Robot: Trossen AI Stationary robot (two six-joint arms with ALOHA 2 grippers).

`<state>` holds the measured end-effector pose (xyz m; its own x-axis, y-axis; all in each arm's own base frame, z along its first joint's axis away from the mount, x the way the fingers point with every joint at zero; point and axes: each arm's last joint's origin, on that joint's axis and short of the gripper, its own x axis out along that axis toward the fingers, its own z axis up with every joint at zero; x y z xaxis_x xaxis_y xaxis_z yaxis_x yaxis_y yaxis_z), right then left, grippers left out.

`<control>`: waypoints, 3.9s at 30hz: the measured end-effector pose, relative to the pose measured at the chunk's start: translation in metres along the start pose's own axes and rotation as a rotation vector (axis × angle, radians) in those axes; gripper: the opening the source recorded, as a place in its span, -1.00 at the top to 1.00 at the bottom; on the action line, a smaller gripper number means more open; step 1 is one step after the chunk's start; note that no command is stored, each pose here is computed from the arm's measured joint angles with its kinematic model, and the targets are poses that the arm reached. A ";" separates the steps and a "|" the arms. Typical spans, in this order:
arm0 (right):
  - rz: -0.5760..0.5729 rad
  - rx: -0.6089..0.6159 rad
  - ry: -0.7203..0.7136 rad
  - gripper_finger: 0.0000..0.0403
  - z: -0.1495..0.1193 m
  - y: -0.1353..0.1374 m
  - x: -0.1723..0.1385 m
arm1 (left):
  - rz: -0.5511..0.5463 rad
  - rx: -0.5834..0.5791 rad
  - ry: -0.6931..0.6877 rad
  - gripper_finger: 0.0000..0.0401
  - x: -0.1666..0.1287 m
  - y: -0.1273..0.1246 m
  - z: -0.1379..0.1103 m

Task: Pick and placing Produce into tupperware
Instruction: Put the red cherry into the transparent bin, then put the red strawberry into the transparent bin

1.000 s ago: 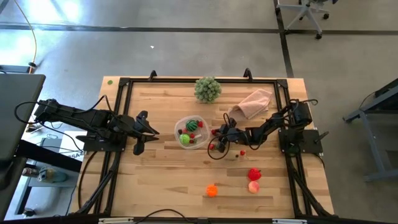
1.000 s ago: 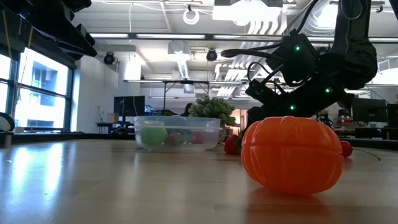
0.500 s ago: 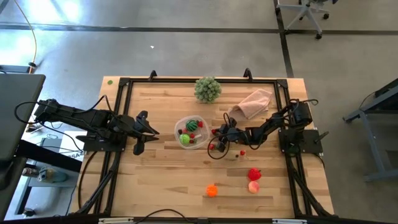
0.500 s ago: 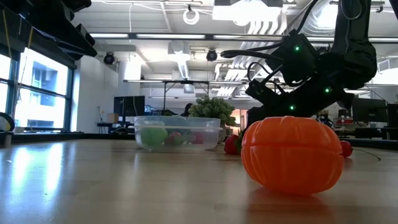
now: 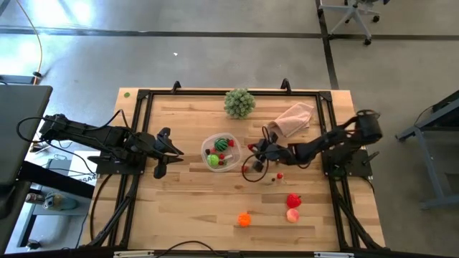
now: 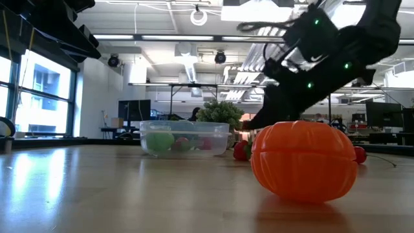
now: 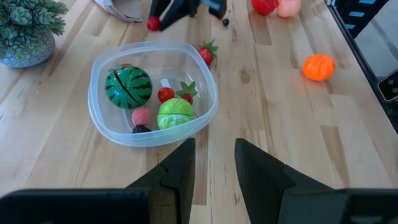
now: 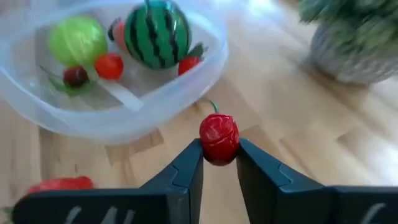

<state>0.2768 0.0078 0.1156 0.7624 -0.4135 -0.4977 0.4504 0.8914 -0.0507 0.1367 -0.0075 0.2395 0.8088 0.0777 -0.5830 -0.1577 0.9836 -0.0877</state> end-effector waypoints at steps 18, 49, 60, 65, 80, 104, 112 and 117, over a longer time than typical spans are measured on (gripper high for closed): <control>0.188 -0.136 -0.140 0.63 0.089 0.017 -0.025 | 0.000 0.000 0.000 0.49 0.000 0.000 0.000; 0.292 -0.170 0.185 0.60 0.063 0.025 0.051 | 0.000 0.000 0.000 0.49 0.000 0.000 0.000; 0.294 -0.173 0.185 0.44 0.063 0.025 0.051 | 0.000 0.000 0.000 0.49 0.000 0.000 0.000; 0.294 -0.180 0.175 0.40 0.064 0.025 0.051 | 0.000 0.000 0.000 0.49 0.000 0.000 0.000; 0.187 -0.244 0.076 0.41 0.114 0.027 -0.029 | 0.001 0.000 0.001 0.49 0.000 0.000 0.000; 0.175 0.088 0.130 0.41 -0.013 0.050 -0.093 | 0.000 0.000 0.000 0.49 0.000 0.000 0.000; 0.197 0.075 0.181 0.35 -0.021 0.049 -0.065 | 0.000 0.000 0.000 0.49 0.000 0.000 0.000; 0.245 0.083 0.208 0.19 -0.026 0.051 -0.051 | 0.000 0.000 0.000 0.49 0.000 0.000 0.000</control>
<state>0.2485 0.0789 0.1157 0.7454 -0.1347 -0.6529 0.3086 0.9378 0.1589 0.1368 -0.0075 0.2395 0.8087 0.0779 -0.5831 -0.1577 0.9836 -0.0873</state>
